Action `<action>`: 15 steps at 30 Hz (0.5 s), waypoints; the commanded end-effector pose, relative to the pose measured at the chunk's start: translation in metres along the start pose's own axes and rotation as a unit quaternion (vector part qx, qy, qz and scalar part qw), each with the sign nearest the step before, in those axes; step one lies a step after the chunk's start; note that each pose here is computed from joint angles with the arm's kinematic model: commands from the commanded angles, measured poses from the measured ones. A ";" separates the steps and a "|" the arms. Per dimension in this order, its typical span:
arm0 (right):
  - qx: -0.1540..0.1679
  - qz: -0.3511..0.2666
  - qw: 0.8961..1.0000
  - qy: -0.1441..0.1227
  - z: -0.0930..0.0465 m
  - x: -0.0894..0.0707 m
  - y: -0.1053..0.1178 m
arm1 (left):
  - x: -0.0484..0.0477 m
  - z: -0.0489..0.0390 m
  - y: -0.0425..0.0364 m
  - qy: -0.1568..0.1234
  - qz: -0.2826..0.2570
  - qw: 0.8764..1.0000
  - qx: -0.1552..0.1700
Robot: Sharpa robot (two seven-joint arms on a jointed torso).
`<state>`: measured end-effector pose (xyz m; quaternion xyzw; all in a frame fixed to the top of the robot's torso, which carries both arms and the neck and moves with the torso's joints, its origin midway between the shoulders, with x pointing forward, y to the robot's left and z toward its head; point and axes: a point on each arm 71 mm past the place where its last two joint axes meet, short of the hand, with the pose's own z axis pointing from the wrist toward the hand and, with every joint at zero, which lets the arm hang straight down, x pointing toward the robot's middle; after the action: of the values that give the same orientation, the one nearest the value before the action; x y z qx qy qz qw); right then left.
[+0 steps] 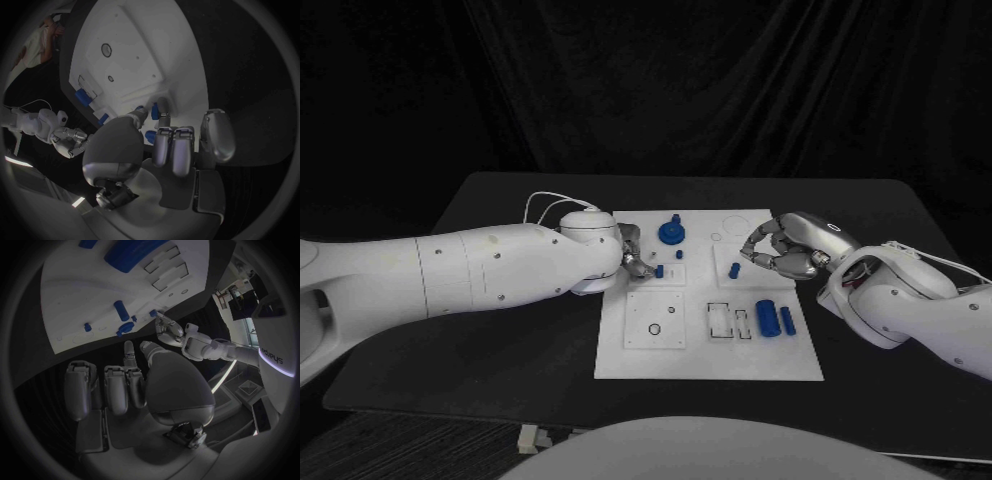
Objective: Assemble the parts on the task board
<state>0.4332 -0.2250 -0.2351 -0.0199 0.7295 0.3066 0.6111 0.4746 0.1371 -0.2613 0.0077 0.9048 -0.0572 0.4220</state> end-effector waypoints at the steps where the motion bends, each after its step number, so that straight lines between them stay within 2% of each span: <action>1: 0.007 -0.003 1.000 0.004 -0.001 0.001 -0.001 | 0.0060 0.0007 0.0011 0.022 0.013 1.000 -0.011; 15: 0.009 -0.003 1.000 0.009 -0.001 0.003 -0.001 | 0.0061 0.0016 0.0028 0.025 0.015 1.000 -0.013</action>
<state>0.4328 -0.2249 -0.2365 -0.0204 0.7323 0.3054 0.6083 0.4755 0.1381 -0.2610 0.0129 0.9073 -0.0533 0.4169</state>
